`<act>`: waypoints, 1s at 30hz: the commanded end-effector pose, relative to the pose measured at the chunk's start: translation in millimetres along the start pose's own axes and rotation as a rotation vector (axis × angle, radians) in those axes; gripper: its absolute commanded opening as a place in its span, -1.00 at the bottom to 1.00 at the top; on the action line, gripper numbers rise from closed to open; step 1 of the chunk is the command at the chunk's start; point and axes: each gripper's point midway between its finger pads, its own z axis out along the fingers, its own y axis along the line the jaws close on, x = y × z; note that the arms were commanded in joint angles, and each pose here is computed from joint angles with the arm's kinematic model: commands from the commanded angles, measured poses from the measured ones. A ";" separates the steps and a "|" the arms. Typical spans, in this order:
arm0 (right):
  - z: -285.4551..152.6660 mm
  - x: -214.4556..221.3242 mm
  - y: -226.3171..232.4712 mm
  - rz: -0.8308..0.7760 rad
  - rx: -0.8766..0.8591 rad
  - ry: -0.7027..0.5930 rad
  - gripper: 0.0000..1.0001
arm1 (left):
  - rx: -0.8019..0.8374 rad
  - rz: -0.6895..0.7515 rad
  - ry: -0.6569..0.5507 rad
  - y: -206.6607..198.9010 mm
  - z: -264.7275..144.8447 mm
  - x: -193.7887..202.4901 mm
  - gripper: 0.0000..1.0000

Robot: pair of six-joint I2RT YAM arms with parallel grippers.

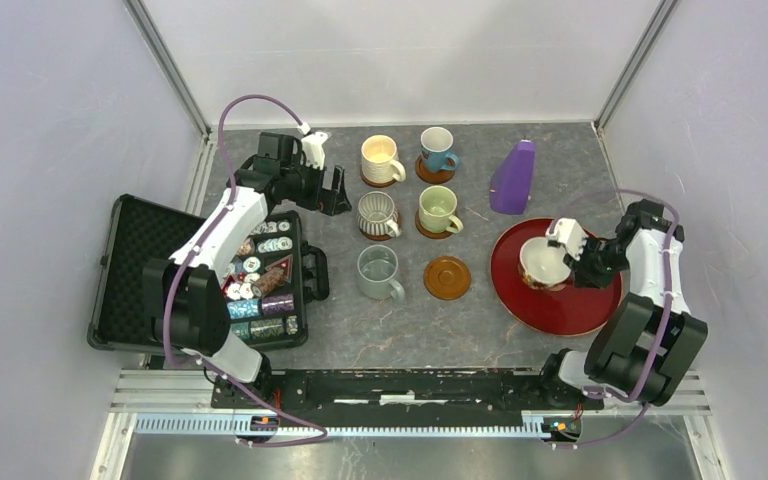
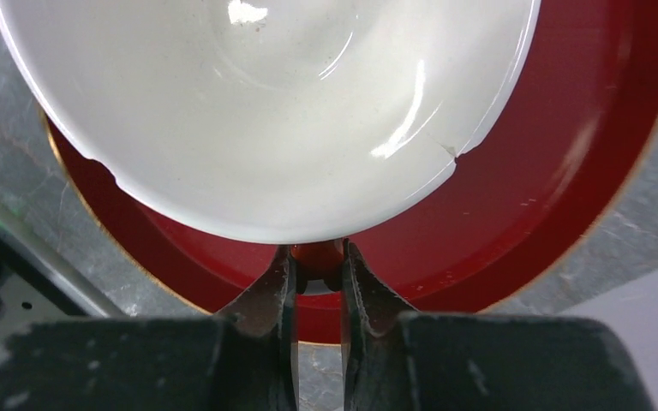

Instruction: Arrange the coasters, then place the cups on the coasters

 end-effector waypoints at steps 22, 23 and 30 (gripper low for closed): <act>39.7 -190.4 54.3 0.291 0.171 -0.235 -1.00 | -0.062 0.044 -0.078 2.6 -17.9 2.7 1.00; 42.2 -194.2 59.2 0.287 0.162 -0.243 -1.00 | -0.065 0.047 -0.079 2.6 -19.0 3.5 1.00; 56.8 -197.2 83.3 0.286 0.189 -0.228 -1.00 | -0.086 0.068 -0.085 2.8 -28.0 5.9 1.00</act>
